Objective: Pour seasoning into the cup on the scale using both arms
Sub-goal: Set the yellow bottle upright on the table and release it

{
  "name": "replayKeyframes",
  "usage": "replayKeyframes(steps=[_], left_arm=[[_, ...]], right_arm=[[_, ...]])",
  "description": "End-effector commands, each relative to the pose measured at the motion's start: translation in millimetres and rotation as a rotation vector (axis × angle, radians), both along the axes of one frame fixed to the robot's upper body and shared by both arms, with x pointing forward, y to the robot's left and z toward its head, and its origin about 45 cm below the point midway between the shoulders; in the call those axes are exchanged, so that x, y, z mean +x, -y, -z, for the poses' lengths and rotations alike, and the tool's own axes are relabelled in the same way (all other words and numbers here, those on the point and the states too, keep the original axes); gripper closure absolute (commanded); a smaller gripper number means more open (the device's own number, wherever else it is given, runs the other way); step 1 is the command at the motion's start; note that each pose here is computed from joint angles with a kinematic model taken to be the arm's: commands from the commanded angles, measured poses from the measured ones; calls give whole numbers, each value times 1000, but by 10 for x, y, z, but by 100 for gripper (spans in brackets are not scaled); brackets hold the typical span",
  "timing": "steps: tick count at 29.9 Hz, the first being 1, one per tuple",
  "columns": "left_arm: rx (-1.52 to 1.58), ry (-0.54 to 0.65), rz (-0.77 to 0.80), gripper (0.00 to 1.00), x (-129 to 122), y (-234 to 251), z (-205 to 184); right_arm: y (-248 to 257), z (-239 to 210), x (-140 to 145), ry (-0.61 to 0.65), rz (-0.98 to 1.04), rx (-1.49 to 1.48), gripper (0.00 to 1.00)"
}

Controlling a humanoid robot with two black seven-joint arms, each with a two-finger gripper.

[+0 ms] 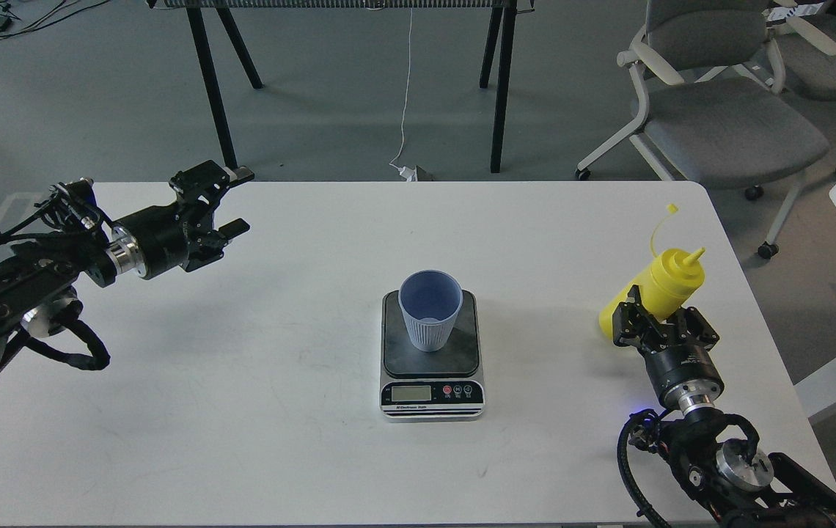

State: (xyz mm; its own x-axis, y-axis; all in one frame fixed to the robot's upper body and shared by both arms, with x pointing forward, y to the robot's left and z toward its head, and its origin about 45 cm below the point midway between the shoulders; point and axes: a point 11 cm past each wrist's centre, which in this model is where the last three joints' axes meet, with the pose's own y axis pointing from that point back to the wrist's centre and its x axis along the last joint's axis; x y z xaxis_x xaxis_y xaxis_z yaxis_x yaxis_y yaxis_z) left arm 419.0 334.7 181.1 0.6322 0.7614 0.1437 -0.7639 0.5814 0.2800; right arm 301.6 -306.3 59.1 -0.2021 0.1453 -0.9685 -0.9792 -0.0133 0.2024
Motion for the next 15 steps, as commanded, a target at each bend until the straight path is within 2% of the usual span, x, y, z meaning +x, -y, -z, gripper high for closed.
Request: replayKeyframes(steps=[1,2,4,5,7,15], left_arm=[[1,1,1,0,2,-1,-4],[1,1,1,0,2,-1,-4],[1,1,1,0,2,-1,-4],[0,0,2,0,2,6,-2],[0,-1,1,0,-2,5,5],[1,2,1,0,6,1,-11]], right_arm=[[-2,4,-6,-1,-1,-1,45],[-2,4,-6,-1,-1,-1,41],[1,-1,-4,0,-2,-1,14],[1,-2,-4,0,-3,-3,6],[-19,-24,1,8,-11,-2,1],[-102,-132,-91,38,-42,20,1]])
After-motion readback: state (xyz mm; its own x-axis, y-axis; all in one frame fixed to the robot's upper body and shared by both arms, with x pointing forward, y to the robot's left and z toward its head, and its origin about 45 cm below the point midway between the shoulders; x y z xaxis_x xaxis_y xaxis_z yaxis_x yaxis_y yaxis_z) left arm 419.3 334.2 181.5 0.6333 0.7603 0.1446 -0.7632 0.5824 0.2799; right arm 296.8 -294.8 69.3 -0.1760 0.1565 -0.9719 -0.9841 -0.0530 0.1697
